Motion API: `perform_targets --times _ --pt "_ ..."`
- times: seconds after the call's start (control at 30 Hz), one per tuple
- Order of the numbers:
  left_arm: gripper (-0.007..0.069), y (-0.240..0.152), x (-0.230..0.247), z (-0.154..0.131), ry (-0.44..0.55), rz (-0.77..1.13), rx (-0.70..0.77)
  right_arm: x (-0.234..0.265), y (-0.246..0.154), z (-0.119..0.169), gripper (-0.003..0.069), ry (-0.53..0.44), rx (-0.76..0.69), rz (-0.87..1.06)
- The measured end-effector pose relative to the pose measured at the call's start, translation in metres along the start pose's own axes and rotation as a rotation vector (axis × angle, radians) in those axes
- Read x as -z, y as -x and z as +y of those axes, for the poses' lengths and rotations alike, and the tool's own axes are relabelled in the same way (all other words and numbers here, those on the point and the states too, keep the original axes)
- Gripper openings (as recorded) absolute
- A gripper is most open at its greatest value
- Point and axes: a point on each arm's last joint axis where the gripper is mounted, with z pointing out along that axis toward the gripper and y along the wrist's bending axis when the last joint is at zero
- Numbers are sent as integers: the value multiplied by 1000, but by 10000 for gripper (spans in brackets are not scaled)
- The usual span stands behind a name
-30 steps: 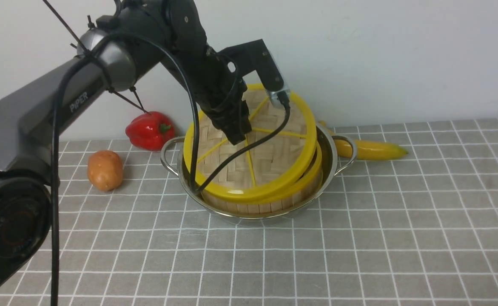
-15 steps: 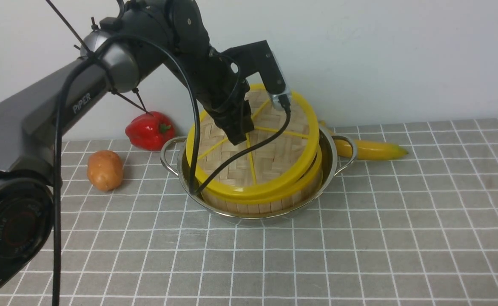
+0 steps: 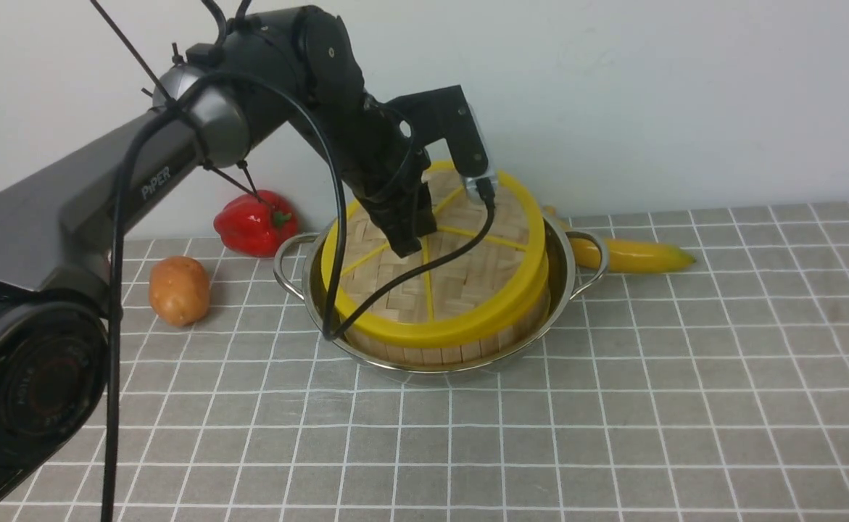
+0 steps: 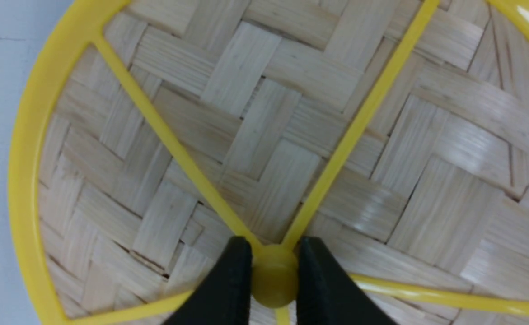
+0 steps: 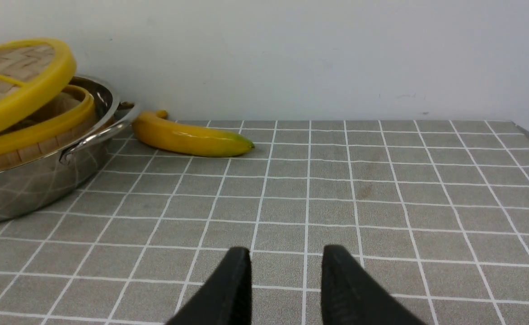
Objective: Place the steamer in the pot on the grey tablecloth, and put the lid on the steamer.
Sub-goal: 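Place the yellow bamboo steamer lid onto the steamer in the pot with the left gripper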
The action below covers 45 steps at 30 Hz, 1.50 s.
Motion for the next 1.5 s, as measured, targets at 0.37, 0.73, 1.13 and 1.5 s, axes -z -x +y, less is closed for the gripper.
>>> perform_targets --times 0.37,0.73,1.13,1.5 --pt "116 2 0 -1 -9 -20 -14 0 0 0 243 0 0 0" --pt "116 8 10 4 8 -37 -21 0 0 0 243 0 0 0" --pt "116 8 14 4 1 -27 -19 0 0 0 243 0 0 0" --pt "116 19 52 11 23 -26 -13 0 0 0 243 0 0 0"
